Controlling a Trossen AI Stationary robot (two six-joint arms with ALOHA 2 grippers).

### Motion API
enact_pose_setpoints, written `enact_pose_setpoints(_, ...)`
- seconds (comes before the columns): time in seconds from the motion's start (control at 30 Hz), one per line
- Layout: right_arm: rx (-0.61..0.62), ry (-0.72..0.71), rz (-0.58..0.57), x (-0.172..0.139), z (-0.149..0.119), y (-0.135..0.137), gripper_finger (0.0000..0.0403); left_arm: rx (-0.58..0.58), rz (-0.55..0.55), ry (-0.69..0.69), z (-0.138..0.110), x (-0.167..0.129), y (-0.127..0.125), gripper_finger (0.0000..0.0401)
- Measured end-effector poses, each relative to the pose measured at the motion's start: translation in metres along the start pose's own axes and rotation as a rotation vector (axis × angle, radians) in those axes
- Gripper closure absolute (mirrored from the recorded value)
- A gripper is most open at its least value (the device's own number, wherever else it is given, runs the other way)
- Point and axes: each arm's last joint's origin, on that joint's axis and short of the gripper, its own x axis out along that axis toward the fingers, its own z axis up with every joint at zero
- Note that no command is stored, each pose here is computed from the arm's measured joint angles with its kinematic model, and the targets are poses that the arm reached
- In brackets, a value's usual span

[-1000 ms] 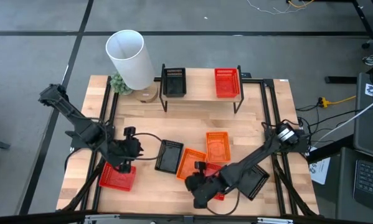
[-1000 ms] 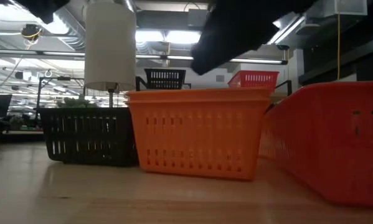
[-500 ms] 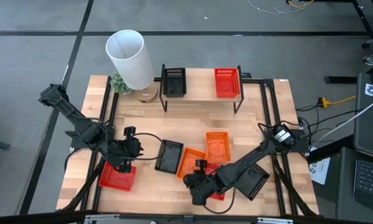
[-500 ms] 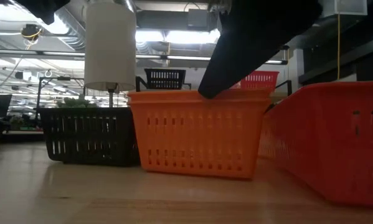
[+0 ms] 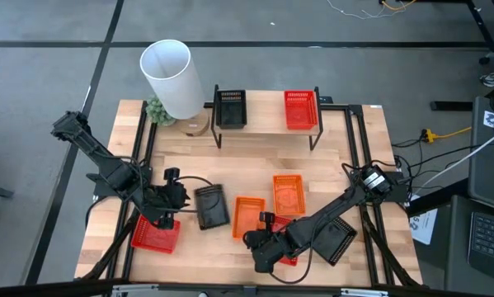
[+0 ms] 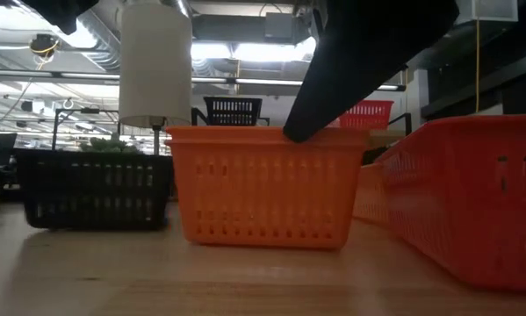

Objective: Stack baskets on shelf by color
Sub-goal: Put the bottom orange bin on the shelf

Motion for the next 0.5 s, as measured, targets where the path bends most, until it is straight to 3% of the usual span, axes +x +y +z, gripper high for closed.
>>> enact_pose_setpoints(0.23, 0.025, -0.007, -0.003, -0.002, 0.002, 0.000, 0.0399, 0.000, 0.000, 0.000, 0.000, 0.000, 0.000, 0.0329)
enact_pose_setpoints(0.5, -0.019, -0.068, -0.043, -0.035, 0.033, 0.005, 0.0402, 0.000, -0.001, 0.000, 0.000, 0.000, 0.000, 0.0329)
